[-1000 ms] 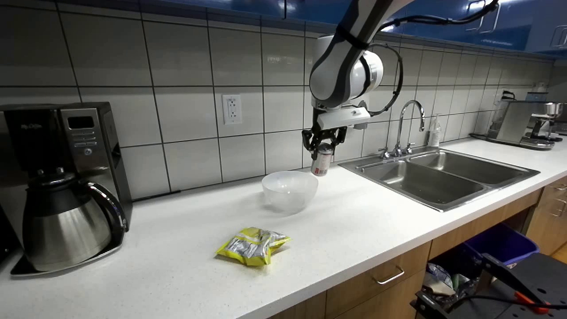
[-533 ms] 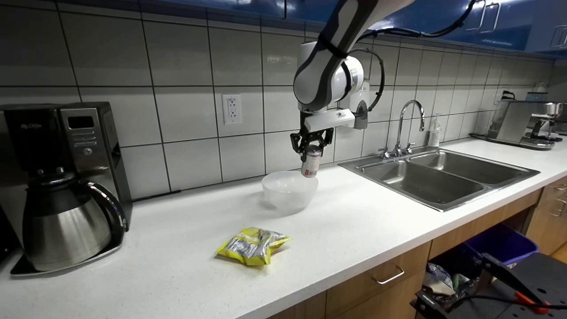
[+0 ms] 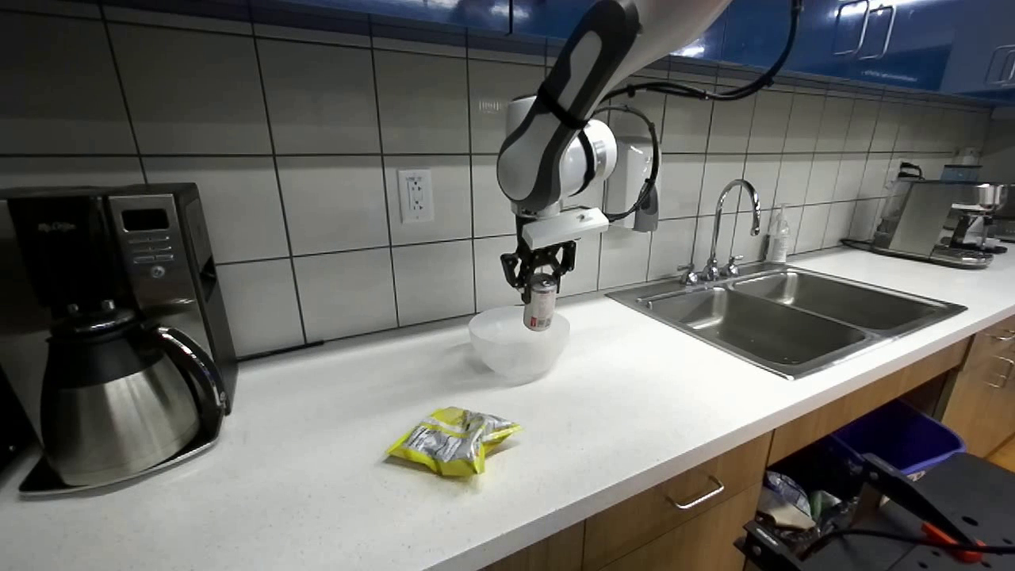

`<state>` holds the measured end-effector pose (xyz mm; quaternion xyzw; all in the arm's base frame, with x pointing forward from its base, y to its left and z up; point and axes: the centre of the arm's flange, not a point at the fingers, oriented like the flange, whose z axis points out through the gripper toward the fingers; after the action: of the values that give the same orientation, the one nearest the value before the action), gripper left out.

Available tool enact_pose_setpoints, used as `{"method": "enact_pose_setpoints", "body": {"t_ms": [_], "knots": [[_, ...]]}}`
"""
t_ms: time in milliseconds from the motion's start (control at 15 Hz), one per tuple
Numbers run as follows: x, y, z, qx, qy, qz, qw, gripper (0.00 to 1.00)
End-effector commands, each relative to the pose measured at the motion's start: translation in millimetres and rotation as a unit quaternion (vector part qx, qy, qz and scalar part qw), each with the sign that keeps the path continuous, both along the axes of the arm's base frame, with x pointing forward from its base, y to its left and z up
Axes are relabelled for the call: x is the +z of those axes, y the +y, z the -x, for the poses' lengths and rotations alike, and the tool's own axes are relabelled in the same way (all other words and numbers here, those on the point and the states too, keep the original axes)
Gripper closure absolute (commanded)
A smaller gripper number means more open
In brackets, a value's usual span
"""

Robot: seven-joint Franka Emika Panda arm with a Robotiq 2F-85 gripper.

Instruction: Put the can in the bowl.

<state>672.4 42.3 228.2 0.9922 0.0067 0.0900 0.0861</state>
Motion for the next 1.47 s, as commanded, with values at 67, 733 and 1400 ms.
{"method": "enact_pose_setpoints", "body": {"t_ms": [67,733,1400], "knots": [[-10,0,-34,-0.003,0.013,-0.009,0.9999,0.6],[-50,6,-58,-0.021,0.044,-0.021,0.9986,0.6],[-61,0,-70,-0.037,0.078,-0.01,0.9962,0.0]]}}
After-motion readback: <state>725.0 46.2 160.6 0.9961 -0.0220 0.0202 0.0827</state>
